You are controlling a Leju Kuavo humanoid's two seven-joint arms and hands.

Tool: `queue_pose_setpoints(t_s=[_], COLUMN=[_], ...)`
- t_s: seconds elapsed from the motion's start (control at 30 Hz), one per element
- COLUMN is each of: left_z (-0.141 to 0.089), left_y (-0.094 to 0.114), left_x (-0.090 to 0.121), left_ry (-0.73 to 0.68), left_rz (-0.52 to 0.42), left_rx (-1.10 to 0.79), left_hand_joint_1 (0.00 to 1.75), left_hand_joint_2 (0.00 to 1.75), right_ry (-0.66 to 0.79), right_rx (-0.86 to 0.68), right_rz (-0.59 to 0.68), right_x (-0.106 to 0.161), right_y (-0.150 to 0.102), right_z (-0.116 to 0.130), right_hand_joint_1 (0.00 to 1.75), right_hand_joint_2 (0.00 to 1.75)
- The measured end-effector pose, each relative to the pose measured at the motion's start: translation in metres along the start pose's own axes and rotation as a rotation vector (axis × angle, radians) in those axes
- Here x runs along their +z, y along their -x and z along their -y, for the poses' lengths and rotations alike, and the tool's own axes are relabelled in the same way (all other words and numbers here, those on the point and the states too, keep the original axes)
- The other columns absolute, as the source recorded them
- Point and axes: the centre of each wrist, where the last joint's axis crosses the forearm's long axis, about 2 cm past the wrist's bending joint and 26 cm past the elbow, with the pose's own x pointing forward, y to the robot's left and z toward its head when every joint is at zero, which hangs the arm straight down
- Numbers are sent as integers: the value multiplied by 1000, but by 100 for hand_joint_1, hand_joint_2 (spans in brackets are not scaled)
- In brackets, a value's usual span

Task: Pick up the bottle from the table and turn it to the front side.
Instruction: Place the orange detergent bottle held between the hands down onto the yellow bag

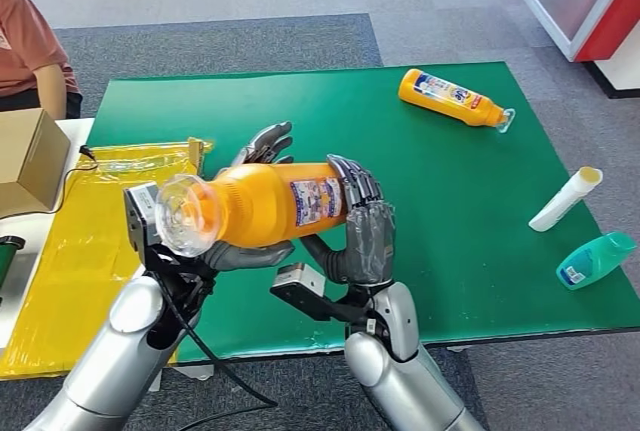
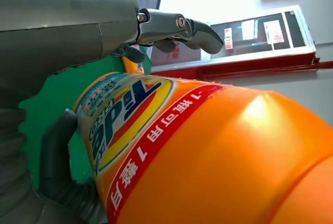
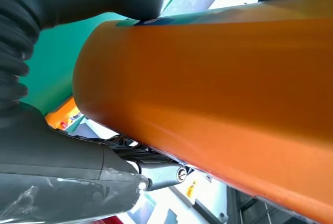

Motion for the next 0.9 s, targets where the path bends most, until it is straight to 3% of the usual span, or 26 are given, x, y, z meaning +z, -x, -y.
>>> queue_pose_setpoints(t_s=[0.13, 0.27, 0.8, 0.9], left_z=[1, 3, 3, 3], left_y=[0, 1, -1, -1], left_x=[0, 0, -2, -2], left_ry=[4, 16, 52, 51], left_rz=[-2, -4, 29, 30], left_rx=[-5, -4, 35, 32], left_hand_joint_1=[0, 173, 175, 175], left_hand_joint_2=[175, 175, 175, 175], right_ry=[-5, -17, -51, -57], right_rx=[6, 1, -58, -77], right_rz=[6, 11, 1, -15], right_x=[1, 1, 2, 3], right_y=[-2, -4, -11, -11], right_z=[-1, -3, -8, -8], right_hand_joint_1=[175, 175, 175, 44], right_hand_joint_2=[175, 175, 175, 175])
